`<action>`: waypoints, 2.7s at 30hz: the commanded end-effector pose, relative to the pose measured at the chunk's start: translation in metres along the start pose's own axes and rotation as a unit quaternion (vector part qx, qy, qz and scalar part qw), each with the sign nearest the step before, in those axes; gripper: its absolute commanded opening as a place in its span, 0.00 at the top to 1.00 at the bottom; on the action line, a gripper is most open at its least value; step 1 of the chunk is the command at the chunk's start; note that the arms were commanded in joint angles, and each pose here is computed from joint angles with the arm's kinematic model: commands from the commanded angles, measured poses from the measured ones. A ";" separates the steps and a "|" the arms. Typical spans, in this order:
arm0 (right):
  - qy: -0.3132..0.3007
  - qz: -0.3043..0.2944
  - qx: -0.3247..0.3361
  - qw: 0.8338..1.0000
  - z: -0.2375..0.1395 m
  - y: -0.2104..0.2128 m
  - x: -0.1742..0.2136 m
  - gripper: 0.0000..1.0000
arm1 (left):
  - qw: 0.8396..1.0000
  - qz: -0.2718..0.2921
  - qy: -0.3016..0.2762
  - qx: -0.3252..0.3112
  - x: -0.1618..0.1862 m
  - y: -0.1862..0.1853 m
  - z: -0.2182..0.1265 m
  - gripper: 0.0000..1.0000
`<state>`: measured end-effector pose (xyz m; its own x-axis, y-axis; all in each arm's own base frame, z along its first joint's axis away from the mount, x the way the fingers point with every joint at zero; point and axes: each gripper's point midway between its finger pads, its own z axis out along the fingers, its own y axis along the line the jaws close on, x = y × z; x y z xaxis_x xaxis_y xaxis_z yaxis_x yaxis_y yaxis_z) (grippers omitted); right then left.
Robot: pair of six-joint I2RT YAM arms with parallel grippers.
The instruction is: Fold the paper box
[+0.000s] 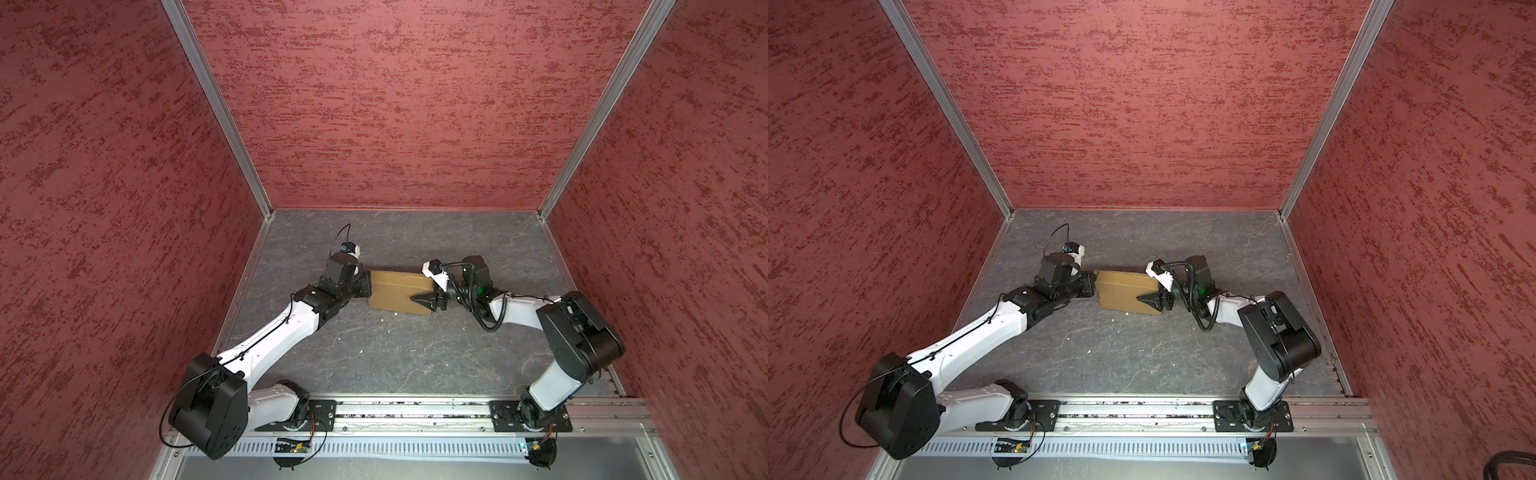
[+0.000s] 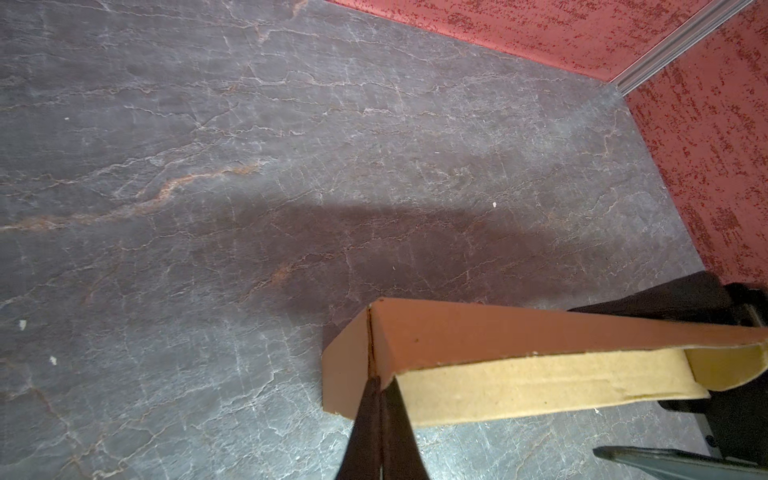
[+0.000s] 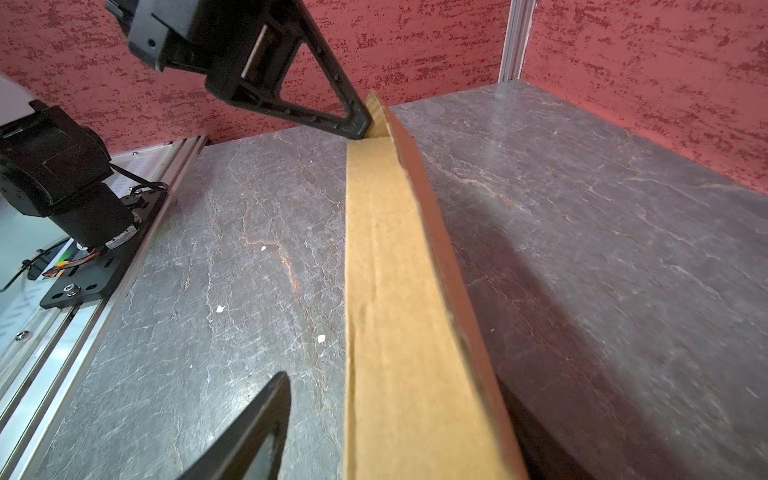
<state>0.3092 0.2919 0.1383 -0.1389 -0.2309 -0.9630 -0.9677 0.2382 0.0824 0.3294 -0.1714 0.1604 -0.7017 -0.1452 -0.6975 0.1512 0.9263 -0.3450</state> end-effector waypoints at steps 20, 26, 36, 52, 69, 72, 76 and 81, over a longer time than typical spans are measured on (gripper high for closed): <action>-0.033 -0.019 0.076 0.996 -0.030 0.006 -0.026 0.24 | 0.999 0.015 0.018 -0.047 0.023 0.010 0.002 1.00; -0.041 -0.022 0.099 0.994 -0.041 0.005 -0.038 0.24 | 0.998 0.020 0.016 -0.050 0.025 0.009 0.001 1.00; -0.064 -0.001 0.153 0.986 -0.062 -0.001 -0.067 0.27 | 0.998 0.026 0.011 -0.053 0.026 0.006 0.000 1.00; 0.000 0.172 0.263 0.949 -0.080 -0.031 -0.075 0.53 | 0.998 0.032 0.004 -0.054 0.026 0.003 -0.002 1.00; 0.083 0.284 0.300 0.907 -0.085 -0.010 -0.067 0.67 | 0.997 0.040 0.006 -0.060 0.031 0.001 -0.001 1.00; 0.096 0.291 0.303 0.903 -0.084 -0.009 -0.063 0.68 | 0.997 0.041 0.005 -0.060 0.030 0.001 -0.001 1.00; 0.110 0.298 0.305 0.898 -0.083 -0.009 -0.060 0.68 | 0.997 0.042 0.006 -0.061 0.031 0.001 -0.001 1.00; 0.121 0.303 0.303 0.895 -0.080 -0.008 -0.056 0.69 | 0.997 0.041 0.007 -0.060 0.032 0.001 -0.001 1.00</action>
<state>0.3061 0.2282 0.2061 -0.7010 -0.0838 -0.7082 -0.4467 0.8257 0.3445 0.3184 -0.1792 0.1592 -0.6523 -0.0941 -0.7521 0.1342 0.9622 -0.2368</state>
